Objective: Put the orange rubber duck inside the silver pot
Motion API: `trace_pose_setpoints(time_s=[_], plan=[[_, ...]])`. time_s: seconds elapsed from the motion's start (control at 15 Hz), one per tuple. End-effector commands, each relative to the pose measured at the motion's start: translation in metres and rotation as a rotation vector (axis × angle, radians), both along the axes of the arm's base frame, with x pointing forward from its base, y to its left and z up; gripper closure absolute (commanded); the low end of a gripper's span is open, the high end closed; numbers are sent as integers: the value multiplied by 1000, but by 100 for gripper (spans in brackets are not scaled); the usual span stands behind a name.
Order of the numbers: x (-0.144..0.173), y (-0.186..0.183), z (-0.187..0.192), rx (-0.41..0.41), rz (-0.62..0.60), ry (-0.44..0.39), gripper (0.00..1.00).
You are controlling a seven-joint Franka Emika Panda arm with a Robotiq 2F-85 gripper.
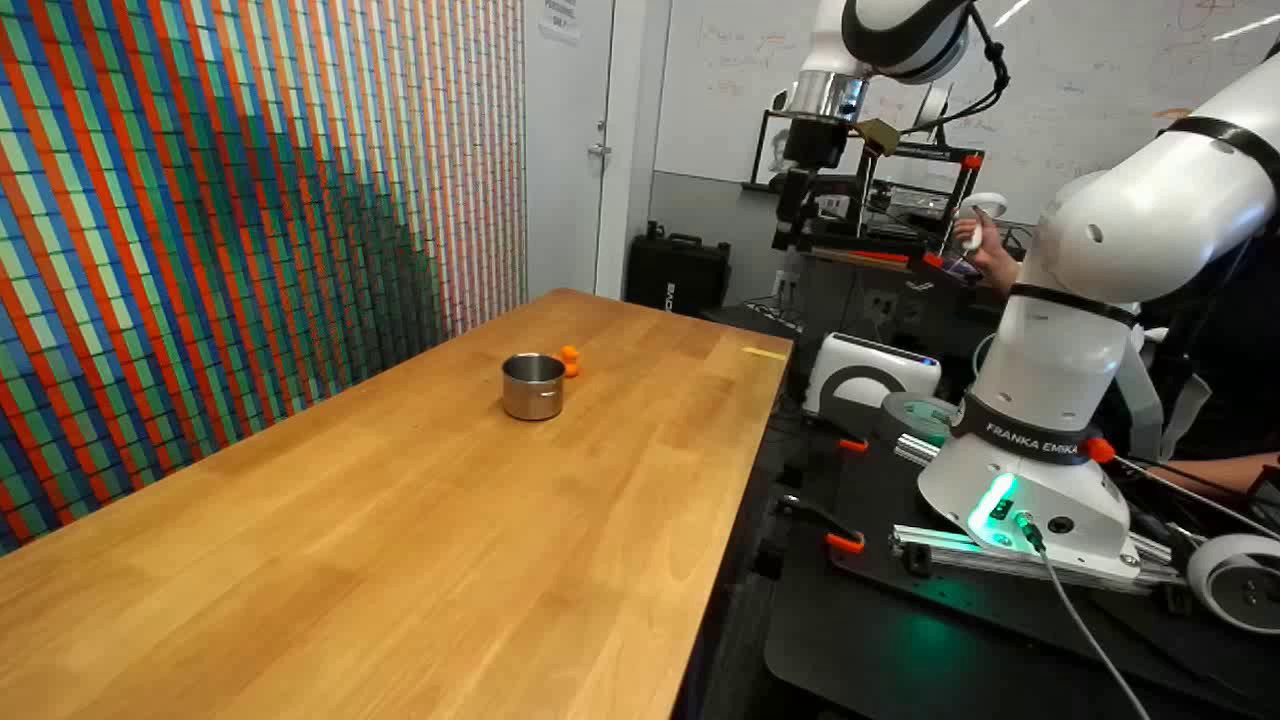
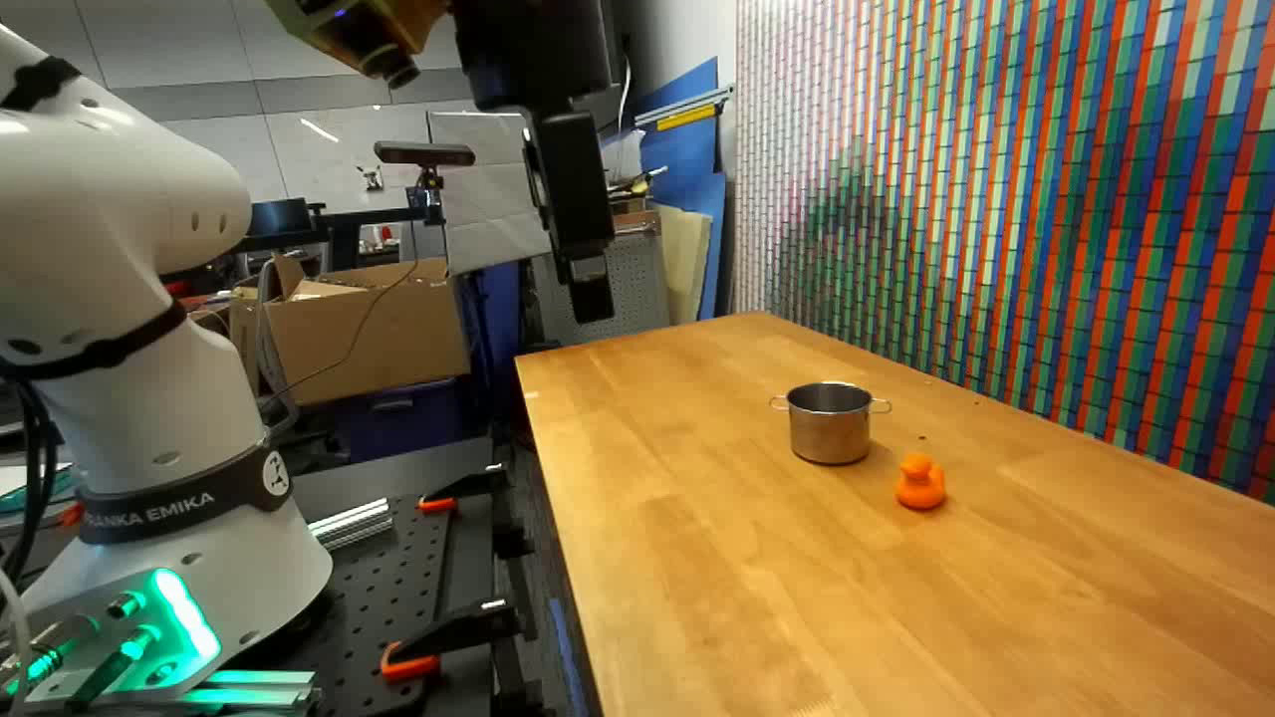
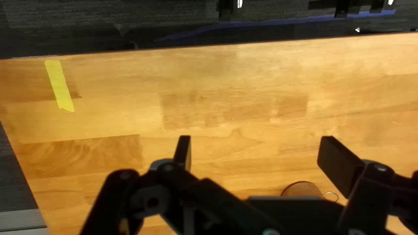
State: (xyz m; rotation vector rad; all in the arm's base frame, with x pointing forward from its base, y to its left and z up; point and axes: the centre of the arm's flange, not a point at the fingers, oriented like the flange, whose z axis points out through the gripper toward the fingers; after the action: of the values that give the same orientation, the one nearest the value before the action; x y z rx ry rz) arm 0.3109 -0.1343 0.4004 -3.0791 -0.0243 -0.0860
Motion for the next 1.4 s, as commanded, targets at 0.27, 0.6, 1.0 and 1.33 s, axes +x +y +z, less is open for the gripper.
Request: trace_pose_setpoints(time_s=[0.27,0.6,1.0,1.33], plan=[[0,0,1,0,0,-1,0],[38,0,-10,-29,25,-99,0],[141,14,-56,-38,52,-188,0],[201,32,-118,-50,37,-137,0]])
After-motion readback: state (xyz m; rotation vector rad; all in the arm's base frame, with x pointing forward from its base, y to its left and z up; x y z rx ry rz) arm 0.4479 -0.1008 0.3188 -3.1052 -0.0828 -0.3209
